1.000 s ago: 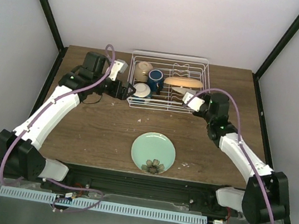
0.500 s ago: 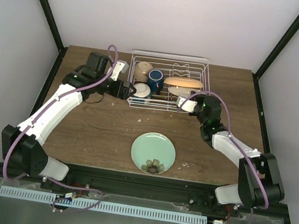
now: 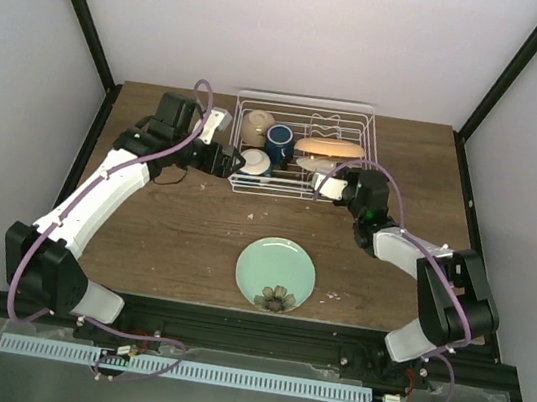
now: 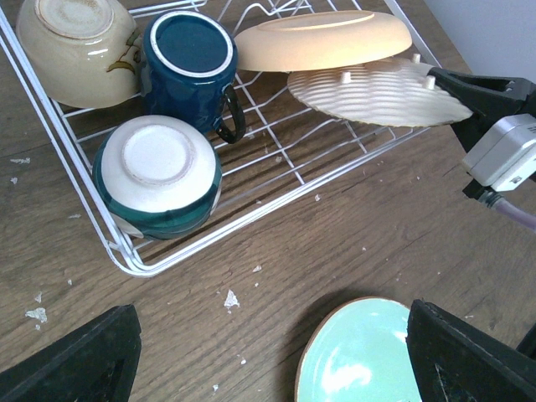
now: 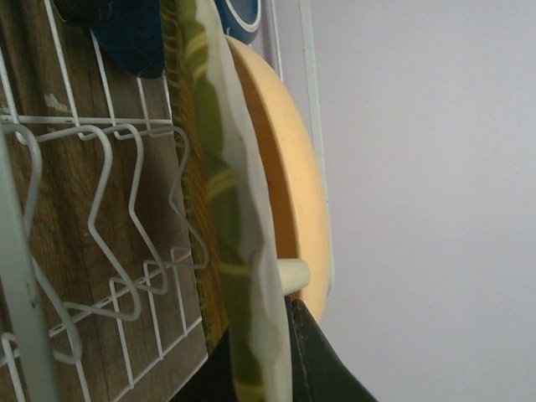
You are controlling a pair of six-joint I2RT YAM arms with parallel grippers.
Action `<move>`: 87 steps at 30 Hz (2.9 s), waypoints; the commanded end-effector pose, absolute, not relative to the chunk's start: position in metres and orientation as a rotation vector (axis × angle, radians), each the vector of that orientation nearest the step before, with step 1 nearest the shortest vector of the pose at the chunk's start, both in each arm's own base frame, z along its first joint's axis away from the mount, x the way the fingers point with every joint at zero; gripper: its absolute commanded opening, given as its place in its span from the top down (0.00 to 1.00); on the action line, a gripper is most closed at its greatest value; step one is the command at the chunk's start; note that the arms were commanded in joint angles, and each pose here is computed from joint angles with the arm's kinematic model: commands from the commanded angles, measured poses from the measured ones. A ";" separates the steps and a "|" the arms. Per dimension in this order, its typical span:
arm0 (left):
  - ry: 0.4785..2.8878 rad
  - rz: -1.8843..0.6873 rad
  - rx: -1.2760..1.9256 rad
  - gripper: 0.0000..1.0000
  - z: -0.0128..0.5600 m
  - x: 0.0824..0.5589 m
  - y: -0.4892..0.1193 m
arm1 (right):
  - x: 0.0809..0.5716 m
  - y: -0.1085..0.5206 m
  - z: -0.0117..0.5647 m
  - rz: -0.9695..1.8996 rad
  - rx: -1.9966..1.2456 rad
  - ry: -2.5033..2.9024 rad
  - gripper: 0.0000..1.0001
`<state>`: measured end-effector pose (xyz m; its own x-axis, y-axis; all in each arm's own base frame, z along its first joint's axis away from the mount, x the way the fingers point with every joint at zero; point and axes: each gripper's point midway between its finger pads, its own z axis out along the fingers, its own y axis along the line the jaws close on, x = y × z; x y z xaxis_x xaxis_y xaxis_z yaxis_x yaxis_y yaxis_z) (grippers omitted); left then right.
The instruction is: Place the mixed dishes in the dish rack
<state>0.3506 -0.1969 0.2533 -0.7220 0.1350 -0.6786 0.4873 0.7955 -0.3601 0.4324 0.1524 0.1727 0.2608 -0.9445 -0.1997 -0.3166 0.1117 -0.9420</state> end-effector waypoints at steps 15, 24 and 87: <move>2.312 -0.703 0.429 0.12 0.253 0.349 -0.186 | 0.472 0.171 0.174 -0.688 -1.448 1.312 0.83; 2.317 -0.715 0.427 0.12 0.249 0.343 -0.183 | 0.481 0.166 0.186 -0.716 -1.400 1.348 0.64; 2.829 -1.040 0.691 0.31 0.018 0.237 -0.271 | 0.420 0.142 0.358 0.342 -0.078 1.920 0.28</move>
<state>0.2417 -0.2685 0.0339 -0.8968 0.3797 -0.2272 0.4351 0.6636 -0.6085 0.4250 0.1473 0.3525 -0.3809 0.1115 -0.9179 -0.2241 0.9520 0.2086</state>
